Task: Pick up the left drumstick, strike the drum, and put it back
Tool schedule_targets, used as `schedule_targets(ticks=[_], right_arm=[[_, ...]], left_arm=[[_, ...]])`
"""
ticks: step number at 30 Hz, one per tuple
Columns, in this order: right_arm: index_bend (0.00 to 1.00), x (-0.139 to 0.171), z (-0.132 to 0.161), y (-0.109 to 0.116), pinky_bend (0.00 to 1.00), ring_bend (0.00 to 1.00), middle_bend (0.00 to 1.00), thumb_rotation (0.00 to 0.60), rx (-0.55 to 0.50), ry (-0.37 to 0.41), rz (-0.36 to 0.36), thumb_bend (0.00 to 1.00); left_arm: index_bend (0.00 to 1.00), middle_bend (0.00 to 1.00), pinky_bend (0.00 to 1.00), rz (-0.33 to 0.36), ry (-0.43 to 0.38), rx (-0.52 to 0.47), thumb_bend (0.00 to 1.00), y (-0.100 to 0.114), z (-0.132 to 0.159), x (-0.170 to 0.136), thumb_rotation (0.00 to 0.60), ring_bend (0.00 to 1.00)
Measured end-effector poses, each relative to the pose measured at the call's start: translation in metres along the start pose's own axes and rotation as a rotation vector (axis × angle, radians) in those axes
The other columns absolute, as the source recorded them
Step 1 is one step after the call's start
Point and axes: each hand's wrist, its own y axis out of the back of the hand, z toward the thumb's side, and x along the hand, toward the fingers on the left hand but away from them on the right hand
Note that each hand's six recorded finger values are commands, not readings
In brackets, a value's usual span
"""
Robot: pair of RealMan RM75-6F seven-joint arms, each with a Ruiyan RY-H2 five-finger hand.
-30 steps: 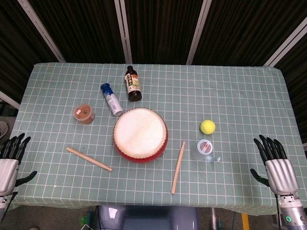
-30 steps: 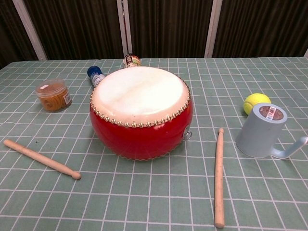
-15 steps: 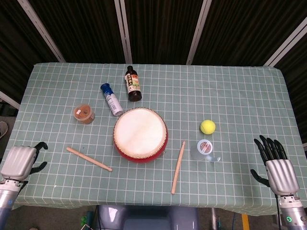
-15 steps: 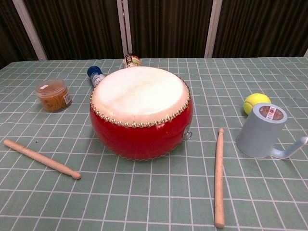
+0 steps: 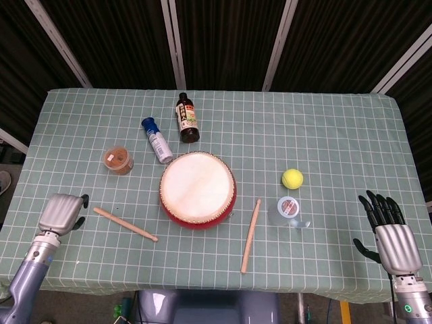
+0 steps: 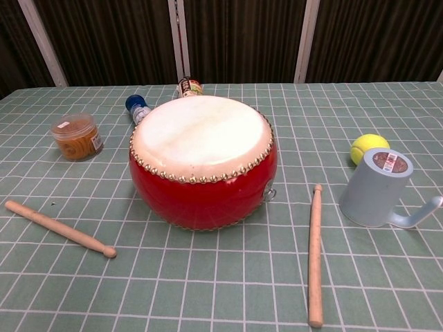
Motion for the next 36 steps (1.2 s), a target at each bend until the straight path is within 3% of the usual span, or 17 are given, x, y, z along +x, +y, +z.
schedule_targets(ticks=[9,36], right_arm=[[0.00,0.000,0.000,0.000,0.07,0.00,0.00,0.600,-0.006,-0.001,0.002,0.26],[0.00,0.000,0.002,0.000,0.07,0.00,0.00,0.600,-0.018,0.004,0.004,0.26]], left_arm=[[0.47,1.00,0.97,-0.069,-0.023,0.019,0.27,-0.019,0.023,0.020,0.600,1.00],[0.49,1.00,0.97,-0.116,-0.077,0.074,0.31,-0.036,0.070,0.040,0.600,1.00]])
